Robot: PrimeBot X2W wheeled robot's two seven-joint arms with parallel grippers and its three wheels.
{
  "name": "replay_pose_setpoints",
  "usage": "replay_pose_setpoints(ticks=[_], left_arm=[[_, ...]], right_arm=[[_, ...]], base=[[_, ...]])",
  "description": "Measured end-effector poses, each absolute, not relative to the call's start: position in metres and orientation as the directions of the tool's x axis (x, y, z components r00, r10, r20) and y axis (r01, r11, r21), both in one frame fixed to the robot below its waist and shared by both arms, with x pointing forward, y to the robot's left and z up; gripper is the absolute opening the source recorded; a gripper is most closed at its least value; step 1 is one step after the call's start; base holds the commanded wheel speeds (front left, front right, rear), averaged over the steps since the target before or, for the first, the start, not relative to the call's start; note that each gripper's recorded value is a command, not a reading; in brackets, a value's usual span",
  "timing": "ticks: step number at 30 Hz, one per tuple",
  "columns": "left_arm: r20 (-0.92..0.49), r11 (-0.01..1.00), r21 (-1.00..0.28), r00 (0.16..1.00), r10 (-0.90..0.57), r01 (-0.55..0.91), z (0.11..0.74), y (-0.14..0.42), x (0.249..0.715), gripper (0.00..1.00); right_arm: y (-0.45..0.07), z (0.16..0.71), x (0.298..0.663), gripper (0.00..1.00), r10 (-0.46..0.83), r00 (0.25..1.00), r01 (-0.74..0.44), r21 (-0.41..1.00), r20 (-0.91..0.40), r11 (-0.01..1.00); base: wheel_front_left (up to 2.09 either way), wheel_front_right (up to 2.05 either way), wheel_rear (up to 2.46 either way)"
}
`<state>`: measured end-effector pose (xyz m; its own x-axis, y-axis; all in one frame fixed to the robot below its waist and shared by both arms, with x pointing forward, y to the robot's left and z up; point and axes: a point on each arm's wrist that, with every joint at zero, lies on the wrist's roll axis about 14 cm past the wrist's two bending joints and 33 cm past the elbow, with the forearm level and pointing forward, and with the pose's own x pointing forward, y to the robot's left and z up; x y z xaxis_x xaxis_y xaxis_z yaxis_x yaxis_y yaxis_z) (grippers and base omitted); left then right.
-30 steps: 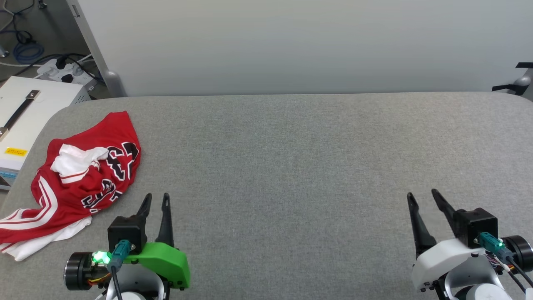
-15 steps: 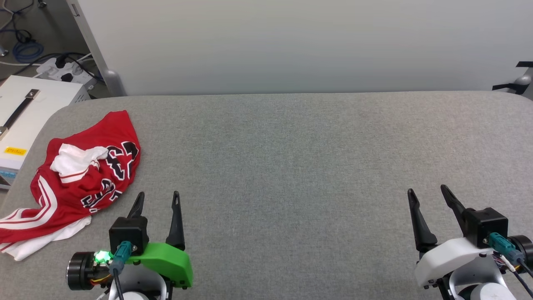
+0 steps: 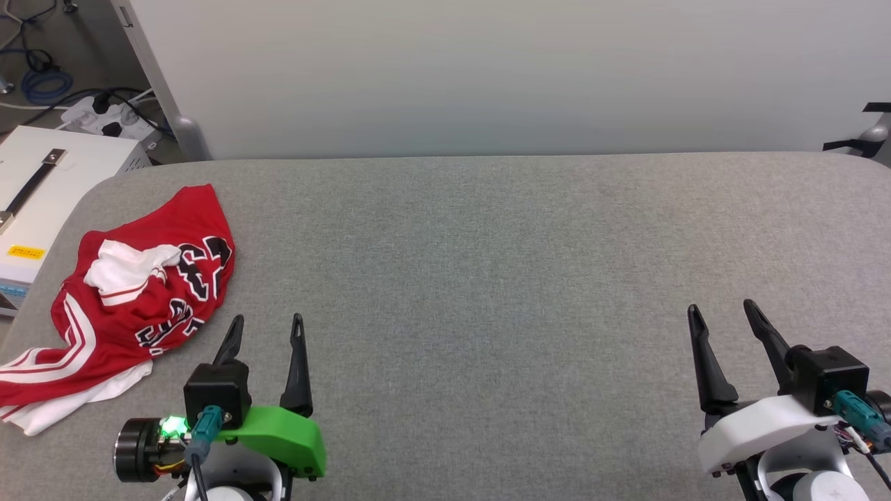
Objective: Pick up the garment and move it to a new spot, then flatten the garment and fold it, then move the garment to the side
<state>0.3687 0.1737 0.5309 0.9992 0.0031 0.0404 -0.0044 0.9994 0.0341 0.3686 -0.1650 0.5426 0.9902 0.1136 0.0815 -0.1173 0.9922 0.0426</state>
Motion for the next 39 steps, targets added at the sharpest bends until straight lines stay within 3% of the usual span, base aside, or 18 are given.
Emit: replay_pose_setpoints(ticks=[39], left_arm=[[0.127,1.0,0.017,0.992,0.02,-0.023,0.544,0.171,0.365,1.0]], right_arm=[[-0.166,0.56,0.36,1.0,0.101,0.977,-0.125,0.124,0.187,0.984]], base=[[0.0,0.0,0.0]])
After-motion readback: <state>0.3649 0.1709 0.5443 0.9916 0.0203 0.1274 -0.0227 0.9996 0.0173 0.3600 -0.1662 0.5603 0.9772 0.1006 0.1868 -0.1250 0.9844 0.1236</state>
